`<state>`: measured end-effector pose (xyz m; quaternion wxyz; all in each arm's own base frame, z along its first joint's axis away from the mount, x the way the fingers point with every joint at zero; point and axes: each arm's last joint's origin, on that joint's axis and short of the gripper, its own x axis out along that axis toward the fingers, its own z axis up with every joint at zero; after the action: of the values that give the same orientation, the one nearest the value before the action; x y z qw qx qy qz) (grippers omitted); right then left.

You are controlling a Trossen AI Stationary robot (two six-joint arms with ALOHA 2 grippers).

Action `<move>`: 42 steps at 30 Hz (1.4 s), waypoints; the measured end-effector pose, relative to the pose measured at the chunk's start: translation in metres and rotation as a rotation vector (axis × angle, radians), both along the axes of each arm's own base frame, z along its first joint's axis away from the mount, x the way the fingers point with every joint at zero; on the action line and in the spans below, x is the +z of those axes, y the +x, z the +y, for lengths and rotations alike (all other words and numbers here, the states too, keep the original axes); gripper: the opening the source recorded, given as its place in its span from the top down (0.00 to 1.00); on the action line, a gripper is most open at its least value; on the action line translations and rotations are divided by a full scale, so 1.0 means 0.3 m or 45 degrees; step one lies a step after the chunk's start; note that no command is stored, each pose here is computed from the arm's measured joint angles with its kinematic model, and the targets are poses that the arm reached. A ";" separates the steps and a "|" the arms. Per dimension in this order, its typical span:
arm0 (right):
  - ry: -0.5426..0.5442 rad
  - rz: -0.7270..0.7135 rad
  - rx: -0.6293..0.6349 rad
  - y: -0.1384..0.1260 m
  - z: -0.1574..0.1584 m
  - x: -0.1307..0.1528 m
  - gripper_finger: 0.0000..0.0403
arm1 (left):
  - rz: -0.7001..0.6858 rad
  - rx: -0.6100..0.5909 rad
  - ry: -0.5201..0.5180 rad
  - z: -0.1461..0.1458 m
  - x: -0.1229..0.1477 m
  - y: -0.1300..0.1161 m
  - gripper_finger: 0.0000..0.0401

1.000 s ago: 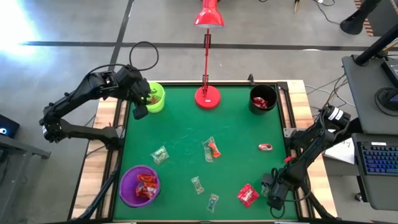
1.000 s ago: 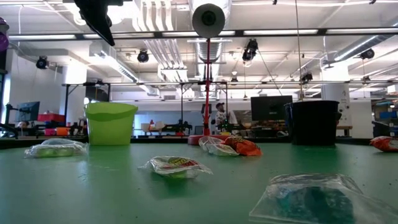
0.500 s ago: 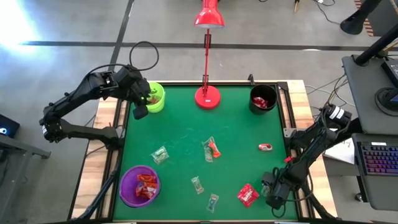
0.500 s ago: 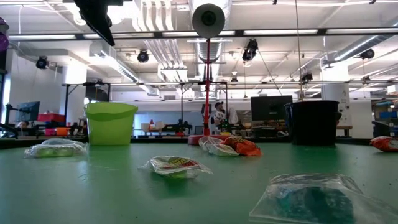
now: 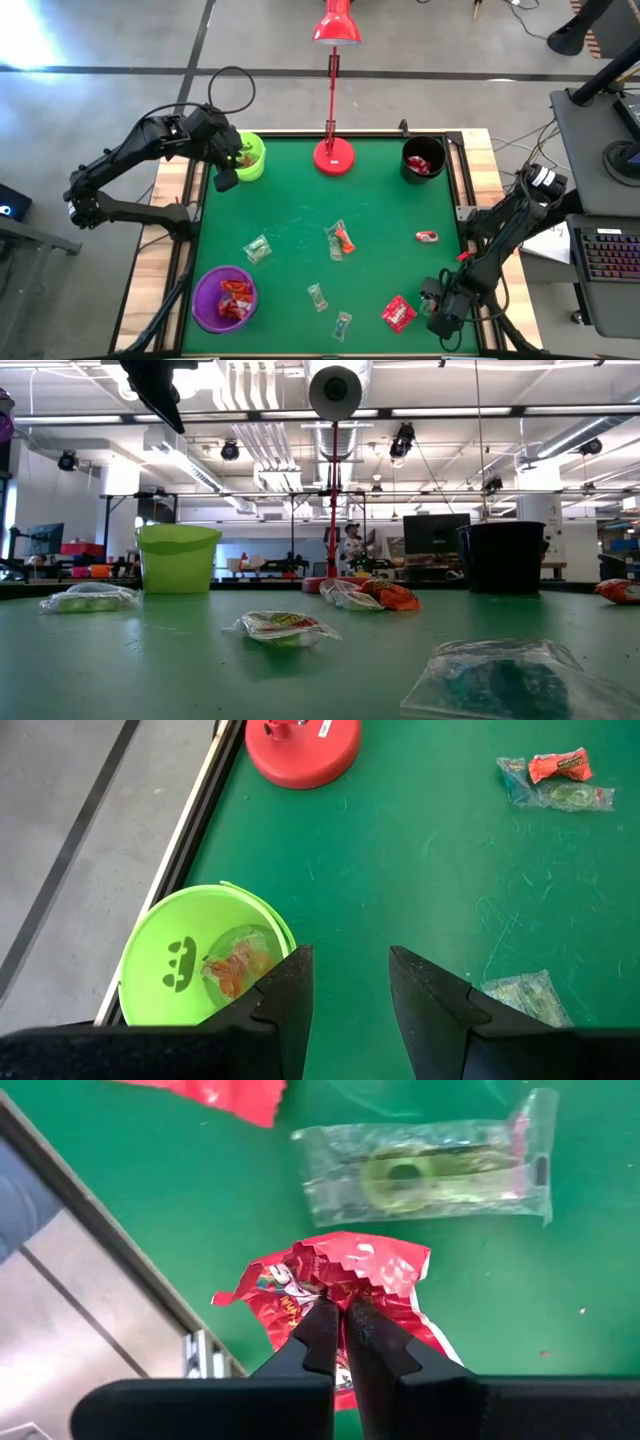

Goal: Sort candy
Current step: Put the red candy into the black bucket

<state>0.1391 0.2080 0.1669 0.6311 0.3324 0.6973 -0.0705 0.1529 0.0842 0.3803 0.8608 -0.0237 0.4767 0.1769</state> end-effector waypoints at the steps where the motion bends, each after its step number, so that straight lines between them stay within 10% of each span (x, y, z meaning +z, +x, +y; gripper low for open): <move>1: 0.001 -0.002 0.003 0.001 0.002 0.010 0.98 | 0.000 0.000 0.000 0.000 0.000 0.000 0.71; 25: -0.243 -0.115 -0.121 0.087 -0.047 0.208 0.98 | 0.000 0.000 0.000 0.000 0.000 0.000 0.71; 42: -0.295 -0.288 -0.163 0.180 -0.283 0.297 0.98 | 0.002 -0.004 0.002 0.000 0.000 0.000 0.71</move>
<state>0.1931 0.1230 0.2560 0.7339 0.3070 0.5863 -0.1527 0.1528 0.0841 0.3803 0.8606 -0.0220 0.4774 0.1758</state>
